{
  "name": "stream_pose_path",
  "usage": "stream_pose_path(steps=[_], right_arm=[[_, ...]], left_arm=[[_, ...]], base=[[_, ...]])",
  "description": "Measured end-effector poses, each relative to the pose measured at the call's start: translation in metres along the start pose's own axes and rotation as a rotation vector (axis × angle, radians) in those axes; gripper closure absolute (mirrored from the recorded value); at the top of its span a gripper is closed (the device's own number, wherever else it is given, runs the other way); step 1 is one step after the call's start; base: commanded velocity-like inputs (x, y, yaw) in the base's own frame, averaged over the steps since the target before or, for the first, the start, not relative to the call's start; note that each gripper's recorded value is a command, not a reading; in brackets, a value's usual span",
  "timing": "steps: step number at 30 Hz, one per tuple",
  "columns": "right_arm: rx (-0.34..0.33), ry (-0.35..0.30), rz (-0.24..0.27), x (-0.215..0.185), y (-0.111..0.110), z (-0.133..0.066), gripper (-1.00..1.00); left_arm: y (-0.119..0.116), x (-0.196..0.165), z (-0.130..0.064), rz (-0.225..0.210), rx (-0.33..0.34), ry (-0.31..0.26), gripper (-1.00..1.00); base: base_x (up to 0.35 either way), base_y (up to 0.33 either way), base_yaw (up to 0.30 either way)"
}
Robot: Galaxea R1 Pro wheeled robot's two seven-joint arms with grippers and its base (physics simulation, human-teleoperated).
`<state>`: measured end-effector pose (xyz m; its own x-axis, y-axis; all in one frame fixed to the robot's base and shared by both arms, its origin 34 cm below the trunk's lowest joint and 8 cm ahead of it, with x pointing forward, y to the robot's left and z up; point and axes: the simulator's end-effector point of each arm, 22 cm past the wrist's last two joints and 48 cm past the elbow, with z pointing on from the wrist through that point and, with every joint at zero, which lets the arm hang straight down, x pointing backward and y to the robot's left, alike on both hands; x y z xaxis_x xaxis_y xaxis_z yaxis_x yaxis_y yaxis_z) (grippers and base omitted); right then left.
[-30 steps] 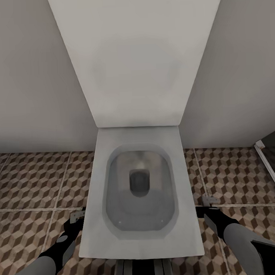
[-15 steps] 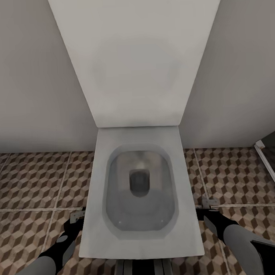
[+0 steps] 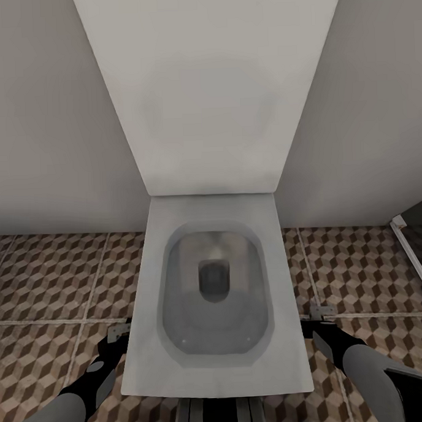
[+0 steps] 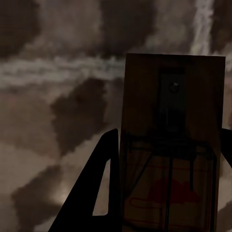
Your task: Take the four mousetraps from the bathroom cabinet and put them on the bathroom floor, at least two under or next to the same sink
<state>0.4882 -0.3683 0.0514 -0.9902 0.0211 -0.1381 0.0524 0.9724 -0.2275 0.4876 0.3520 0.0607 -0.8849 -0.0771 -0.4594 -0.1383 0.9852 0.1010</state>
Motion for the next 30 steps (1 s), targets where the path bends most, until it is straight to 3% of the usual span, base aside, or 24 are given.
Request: stream_pose_path(steps=[30], right_arm=[[-0.005,0.001,-0.008,0.0002,0.0039,-0.0003,1.00]], left_arm=[[-0.0003,0.0008,-0.0001,0.000,0.000,0.002,-1.00]], base=[[0.000,0.000,0.000]])
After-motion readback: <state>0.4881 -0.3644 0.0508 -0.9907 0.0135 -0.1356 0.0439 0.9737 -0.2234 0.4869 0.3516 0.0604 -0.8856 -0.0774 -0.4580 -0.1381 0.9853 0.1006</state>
